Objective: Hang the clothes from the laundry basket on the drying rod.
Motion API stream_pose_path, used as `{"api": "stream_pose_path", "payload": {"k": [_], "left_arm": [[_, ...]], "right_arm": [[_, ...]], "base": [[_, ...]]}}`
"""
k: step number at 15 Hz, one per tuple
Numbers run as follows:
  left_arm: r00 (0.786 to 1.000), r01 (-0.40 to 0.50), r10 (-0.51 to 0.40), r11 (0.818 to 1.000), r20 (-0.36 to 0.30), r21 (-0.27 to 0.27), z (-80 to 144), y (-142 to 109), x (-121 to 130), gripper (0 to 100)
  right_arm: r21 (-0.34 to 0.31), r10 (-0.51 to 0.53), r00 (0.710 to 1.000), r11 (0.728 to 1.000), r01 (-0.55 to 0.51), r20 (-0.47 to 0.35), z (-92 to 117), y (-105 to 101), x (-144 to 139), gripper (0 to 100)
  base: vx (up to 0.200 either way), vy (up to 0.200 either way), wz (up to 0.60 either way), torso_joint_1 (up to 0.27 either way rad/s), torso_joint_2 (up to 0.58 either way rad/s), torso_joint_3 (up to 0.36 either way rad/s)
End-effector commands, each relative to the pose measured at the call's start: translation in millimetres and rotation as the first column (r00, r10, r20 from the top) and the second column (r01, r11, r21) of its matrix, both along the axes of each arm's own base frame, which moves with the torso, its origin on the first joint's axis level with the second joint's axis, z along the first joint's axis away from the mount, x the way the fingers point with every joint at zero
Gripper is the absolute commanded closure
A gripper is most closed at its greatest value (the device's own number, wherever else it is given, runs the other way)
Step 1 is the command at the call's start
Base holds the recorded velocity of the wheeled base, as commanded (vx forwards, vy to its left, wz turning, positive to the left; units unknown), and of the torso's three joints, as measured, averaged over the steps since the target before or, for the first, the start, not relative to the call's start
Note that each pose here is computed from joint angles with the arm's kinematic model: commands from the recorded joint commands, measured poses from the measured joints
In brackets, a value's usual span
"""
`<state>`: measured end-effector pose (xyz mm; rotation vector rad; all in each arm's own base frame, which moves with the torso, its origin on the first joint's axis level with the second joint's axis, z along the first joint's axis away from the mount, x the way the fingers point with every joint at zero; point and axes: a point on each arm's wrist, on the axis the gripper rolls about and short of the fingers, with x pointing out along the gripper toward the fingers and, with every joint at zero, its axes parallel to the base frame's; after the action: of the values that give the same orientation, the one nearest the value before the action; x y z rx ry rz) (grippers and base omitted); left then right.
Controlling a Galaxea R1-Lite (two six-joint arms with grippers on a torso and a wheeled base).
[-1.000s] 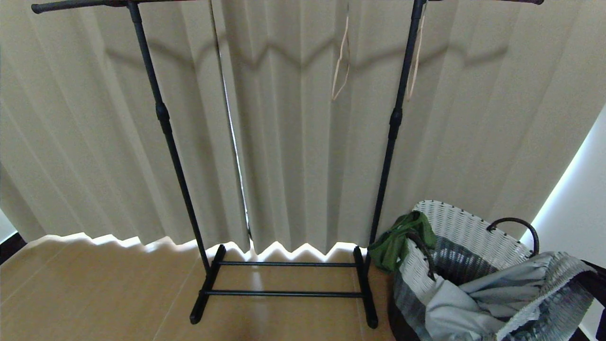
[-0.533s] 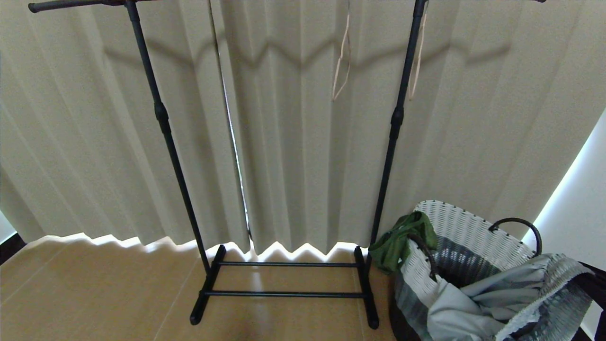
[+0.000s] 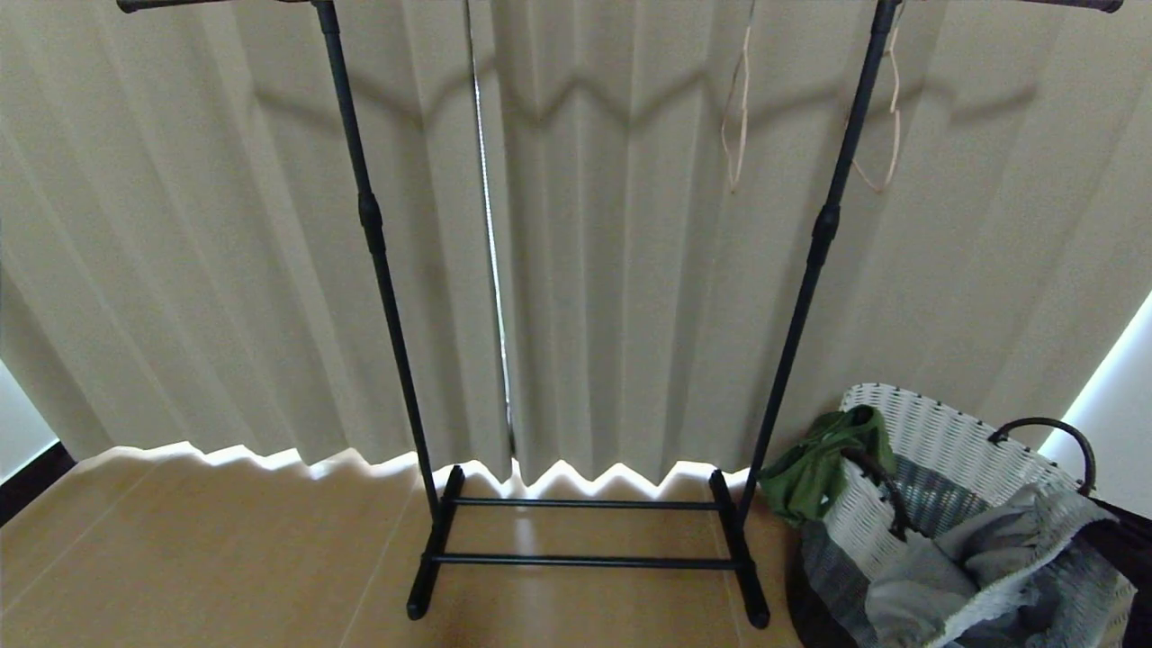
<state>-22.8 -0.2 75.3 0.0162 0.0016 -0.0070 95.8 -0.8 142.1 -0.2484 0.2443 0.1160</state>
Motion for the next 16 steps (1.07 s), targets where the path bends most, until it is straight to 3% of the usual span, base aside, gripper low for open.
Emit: {"api": "stream_pose_path", "payload": {"k": [1,3,7,9,11,13,14,15,16], "left_arm": [[1.0,0.001,-0.001,1.0,0.0,0.001,0.0,0.0,0.0,0],[1.0,-0.001,0.001,1.0,-0.003,0.01,-0.1,0.0,0.1,0],[1.0,0.021,-0.021,0.996,-0.001,0.086,0.1,-0.5,0.1,0],[0.986,0.163,-0.166,0.983,0.025,0.09,6.5,-3.7,-1.9,0],[0.96,0.266,-0.273,0.958,0.061,0.104,39.2,-6.0,-5.1,0],[0.947,0.319,-0.322,0.943,0.017,0.094,82.0,-7.1,8.5,0],[0.945,0.326,-0.328,0.941,0.001,0.089,90.5,-7.2,14.1,0],[0.942,0.334,-0.333,0.939,-0.027,0.078,121.6,-7.4,39.0,0],[0.934,0.357,-0.356,0.931,-0.028,0.071,139.0,-8.5,60.2,0]], "right_arm": [[0.0,0.03,1.0,1.0,-0.03,0.005,1.4,2.8,0.9,100],[0.0,0.135,0.99,0.991,-0.135,0.046,16.5,12.9,6.9,100],[0.009,0.235,0.97,0.972,-0.236,0.064,36.5,23.5,31.8,100],[0.008,0.271,0.96,0.962,-0.272,0.077,50.7,31.7,51.4,100],[0.008,0.301,0.949,0.953,-0.303,0.097,62.4,38.7,62.8,100],[0.007,0.327,0.937,0.944,-0.33,0.121,71.1,44.1,65.9,100],[0.007,0.331,0.935,0.942,-0.335,0.126,72.4,45.0,66.0,100],[0.008,0.361,0.92,0.93,-0.366,0.153,79.4,48.2,66.4,100],[0.012,0.388,0.905,0.918,-0.396,0.172,85.2,50.2,66.8,100]], "base": [[0.0,0.0,0.0,0.0,0.0,0.0],[0.0,0.0,0.0,0.0,0.0,0.0],[0.0,0.0,0.0,0.0,0.0,0.0],[0.0,0.0,0.0,0.0,0.0,0.0],[0.0,0.0,0.0,0.0,0.0,0.0],[0.0,0.0,0.0,0.0,0.0,0.0],[0.0,0.0,0.0,0.0,0.0,0.0],[0.0,0.0,0.0,0.0,0.0,0.0],[0.0,0.0,0.0,0.0,0.0,0.0]]}}
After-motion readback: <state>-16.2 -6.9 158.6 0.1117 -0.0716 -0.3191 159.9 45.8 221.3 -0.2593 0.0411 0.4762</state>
